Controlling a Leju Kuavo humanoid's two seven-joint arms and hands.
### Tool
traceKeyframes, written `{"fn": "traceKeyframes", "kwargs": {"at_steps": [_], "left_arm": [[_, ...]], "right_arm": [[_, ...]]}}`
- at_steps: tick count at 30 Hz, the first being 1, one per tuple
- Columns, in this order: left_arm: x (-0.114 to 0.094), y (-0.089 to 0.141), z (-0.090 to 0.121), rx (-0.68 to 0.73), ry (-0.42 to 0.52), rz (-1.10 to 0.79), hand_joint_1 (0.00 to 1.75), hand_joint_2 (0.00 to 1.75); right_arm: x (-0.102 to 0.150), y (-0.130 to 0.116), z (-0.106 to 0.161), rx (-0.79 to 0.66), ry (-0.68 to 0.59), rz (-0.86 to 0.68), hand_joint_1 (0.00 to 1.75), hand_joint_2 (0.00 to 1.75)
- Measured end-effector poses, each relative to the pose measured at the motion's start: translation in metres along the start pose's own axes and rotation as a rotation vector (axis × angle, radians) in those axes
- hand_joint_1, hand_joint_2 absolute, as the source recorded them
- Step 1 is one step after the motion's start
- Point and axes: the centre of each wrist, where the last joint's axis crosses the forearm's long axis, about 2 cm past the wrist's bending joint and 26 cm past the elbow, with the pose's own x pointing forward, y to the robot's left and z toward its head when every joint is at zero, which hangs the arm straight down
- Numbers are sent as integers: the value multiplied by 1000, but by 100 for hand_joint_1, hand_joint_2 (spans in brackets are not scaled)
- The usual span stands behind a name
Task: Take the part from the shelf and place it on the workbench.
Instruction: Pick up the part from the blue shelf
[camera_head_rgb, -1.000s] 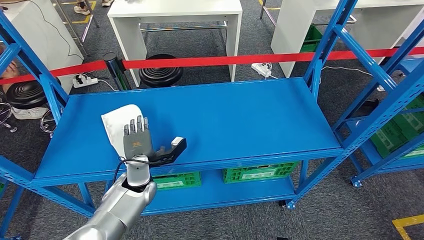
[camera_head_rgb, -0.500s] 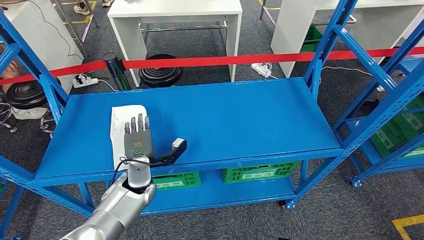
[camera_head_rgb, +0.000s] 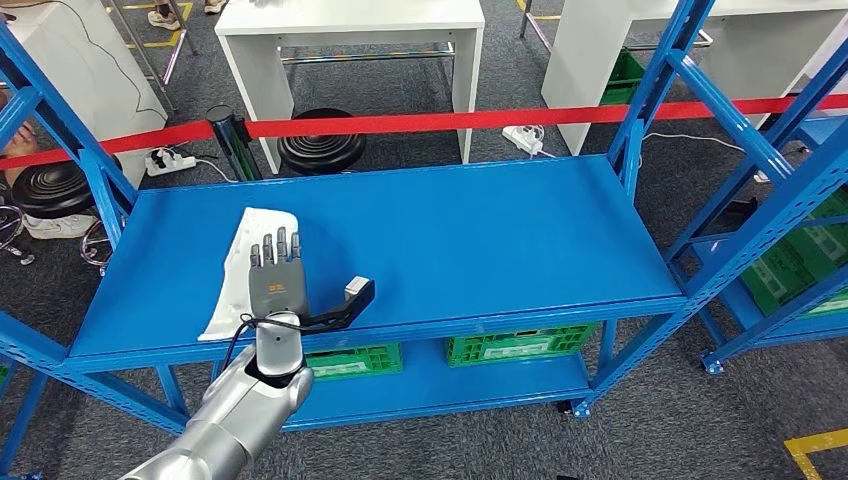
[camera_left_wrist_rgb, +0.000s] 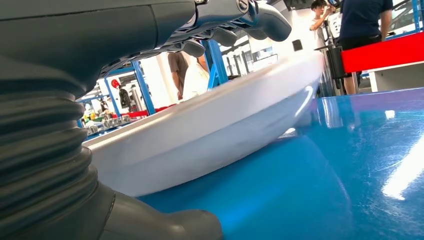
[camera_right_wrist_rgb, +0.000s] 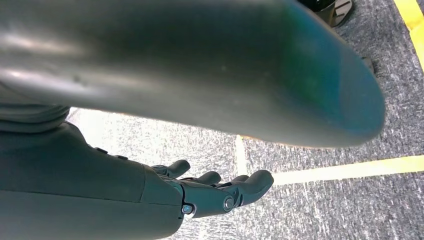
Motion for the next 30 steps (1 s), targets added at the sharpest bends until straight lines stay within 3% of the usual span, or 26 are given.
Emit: {"fn": "traceKeyframes", "kwargs": {"at_steps": [21,30], "left_arm": [[-5,3,-6,-51,50,-38,0,175],[-37,4,-24,-49,153,-41,0,175]], "right_arm": [[0,0,0,-7,-83,17,0,0],[-1,-1,0,-6,-96,11,0,0]]}}
